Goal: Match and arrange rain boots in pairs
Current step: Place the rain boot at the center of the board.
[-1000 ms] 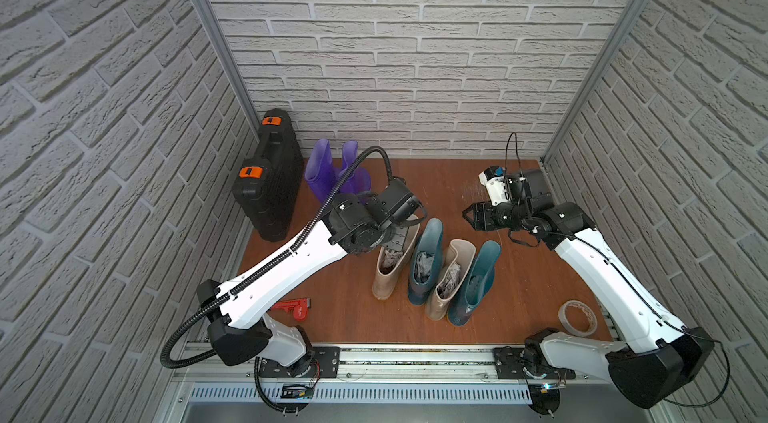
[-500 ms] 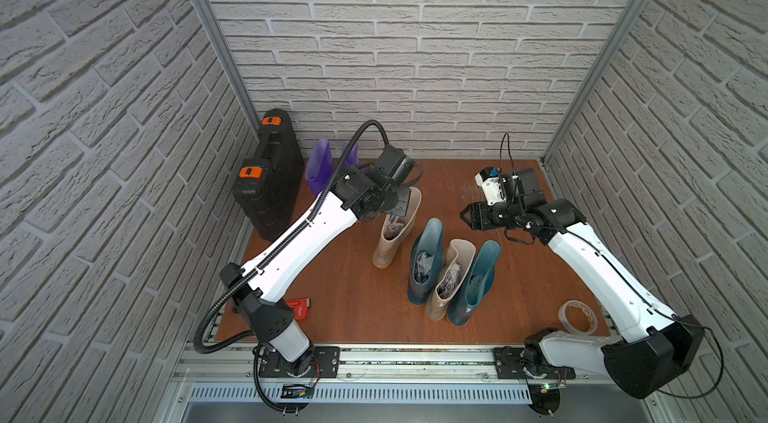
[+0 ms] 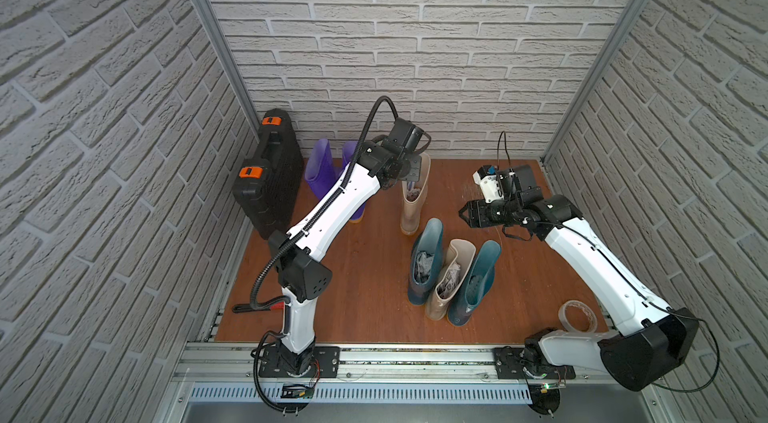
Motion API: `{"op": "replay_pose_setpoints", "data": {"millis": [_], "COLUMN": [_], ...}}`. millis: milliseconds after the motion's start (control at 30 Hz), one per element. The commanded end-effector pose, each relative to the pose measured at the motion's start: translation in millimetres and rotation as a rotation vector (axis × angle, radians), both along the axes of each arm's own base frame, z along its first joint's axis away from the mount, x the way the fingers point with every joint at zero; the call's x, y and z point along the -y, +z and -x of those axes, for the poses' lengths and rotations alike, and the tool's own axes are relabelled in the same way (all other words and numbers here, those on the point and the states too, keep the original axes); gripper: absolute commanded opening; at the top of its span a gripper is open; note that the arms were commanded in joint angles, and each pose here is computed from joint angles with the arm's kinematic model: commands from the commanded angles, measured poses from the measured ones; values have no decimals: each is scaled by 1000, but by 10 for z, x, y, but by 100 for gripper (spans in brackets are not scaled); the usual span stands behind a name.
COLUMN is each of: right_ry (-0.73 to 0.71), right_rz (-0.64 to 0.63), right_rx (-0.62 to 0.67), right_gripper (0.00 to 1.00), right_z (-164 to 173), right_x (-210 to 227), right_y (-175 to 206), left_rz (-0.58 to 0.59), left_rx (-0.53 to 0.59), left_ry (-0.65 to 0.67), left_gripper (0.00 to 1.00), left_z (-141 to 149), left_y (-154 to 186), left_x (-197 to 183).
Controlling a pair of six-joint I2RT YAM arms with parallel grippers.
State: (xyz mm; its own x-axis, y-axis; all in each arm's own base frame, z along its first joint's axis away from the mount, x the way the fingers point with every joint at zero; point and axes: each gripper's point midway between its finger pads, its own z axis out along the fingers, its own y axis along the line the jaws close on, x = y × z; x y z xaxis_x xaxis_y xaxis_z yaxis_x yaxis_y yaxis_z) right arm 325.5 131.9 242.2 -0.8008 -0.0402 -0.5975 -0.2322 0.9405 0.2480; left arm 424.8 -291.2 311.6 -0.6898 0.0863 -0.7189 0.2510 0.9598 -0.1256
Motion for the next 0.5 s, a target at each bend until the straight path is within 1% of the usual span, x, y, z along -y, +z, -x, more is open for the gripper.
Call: {"op": "replay_pose_setpoints", "data": {"millis": [0, 133, 267, 467], "right_ry": [4, 3, 0, -6], "right_rz": [-5, -10, -11, -15], "right_rx": [29, 19, 12, -1], "right_gripper": [67, 67, 67, 67], "right_z": [-43, -37, -30, -30], "right_x": [-15, -24, -23, -26], "right_y": [109, 93, 80, 43], "left_rz": [144, 178, 193, 193], "left_rx": [176, 180, 163, 134], "left_ry": [18, 30, 47, 90], "left_gripper": [0, 0, 0, 0], "left_z": [-306, -500, -668, -827], "left_y": [542, 482, 337, 123], "left_x": [93, 107, 84, 28]}}
